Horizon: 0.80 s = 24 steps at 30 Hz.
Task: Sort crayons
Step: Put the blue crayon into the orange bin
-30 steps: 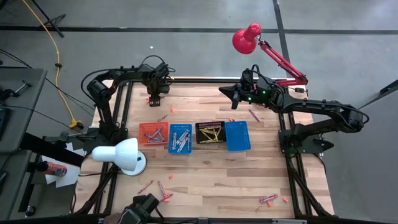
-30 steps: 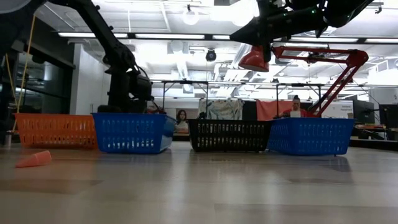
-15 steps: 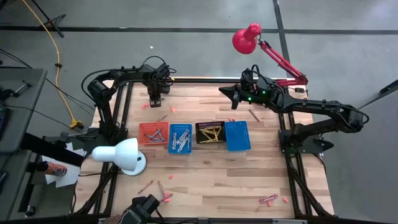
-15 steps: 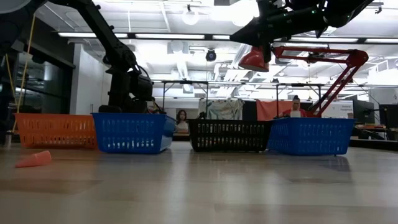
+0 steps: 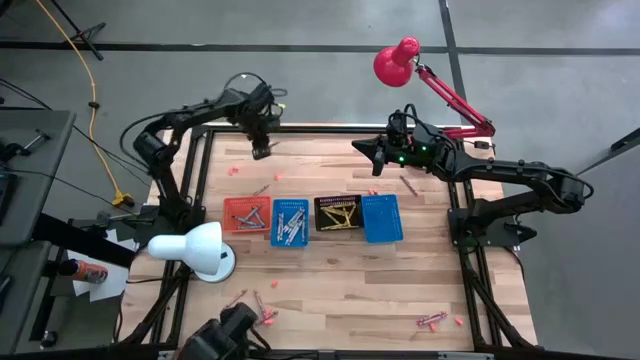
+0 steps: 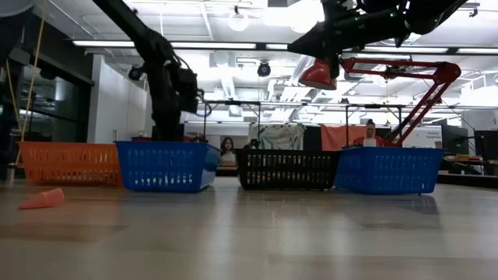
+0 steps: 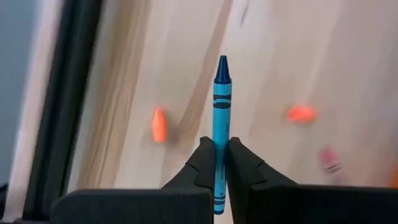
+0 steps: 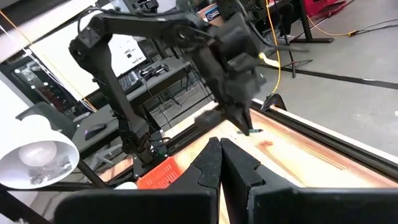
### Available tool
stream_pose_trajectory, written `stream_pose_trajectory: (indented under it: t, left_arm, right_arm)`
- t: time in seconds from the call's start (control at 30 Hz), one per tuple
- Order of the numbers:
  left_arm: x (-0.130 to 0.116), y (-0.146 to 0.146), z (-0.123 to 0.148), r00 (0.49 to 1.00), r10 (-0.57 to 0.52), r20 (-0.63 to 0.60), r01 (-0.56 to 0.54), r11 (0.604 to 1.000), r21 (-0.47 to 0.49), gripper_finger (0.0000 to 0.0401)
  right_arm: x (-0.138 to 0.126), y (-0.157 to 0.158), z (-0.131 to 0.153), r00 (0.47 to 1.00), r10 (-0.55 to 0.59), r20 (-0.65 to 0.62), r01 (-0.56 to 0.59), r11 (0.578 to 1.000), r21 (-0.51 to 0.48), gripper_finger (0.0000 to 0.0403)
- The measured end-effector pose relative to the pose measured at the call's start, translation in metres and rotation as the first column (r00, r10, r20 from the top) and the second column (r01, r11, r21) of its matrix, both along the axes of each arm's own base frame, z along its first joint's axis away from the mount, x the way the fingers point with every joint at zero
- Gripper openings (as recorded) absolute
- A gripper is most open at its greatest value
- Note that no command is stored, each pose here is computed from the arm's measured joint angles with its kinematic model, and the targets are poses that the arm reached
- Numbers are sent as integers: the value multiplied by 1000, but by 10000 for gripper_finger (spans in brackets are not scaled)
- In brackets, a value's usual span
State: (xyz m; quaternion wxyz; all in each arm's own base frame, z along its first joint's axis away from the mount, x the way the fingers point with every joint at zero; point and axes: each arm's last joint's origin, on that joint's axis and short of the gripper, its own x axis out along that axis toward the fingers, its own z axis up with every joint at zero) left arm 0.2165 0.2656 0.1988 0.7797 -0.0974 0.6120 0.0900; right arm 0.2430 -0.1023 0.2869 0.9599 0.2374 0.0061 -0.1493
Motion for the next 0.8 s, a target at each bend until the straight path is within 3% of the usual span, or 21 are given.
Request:
stream_pose_trajectory:
  t: [0.1, 0.23, 0.5, 0.63, 0.8]
  left_arm:
    - [0, -7, 23, 988, 38, 150, -39, 999, 6, 0]
    - [-1, -24, 57, 902, 62, 427, -51, 998, -37, 0]
    - [12, -87, 76, 658, 57, 751, -73, 997, -12, 0]
    - [21, -126, 81, 493, 70, 867, -99, 995, -23, 0]
    - [31, -168, 87, 381, 57, 923, -132, 991, -7, 0]
  right_arm:
    - [0, 0, -1, 1000, 2, -15, -2, 1000, -20, 0]
    - [0, 0, -2, 1000, 5, -31, -6, 1000, -31, 0]
    - [0, 2, -2, 997, 66, -32, -68, 996, -56, 0]
    - [1, 4, 2, 990, 142, 3, -141, 988, -69, 0]
    - [1, 7, 11, 963, 260, 76, -249, 960, -128, 0]
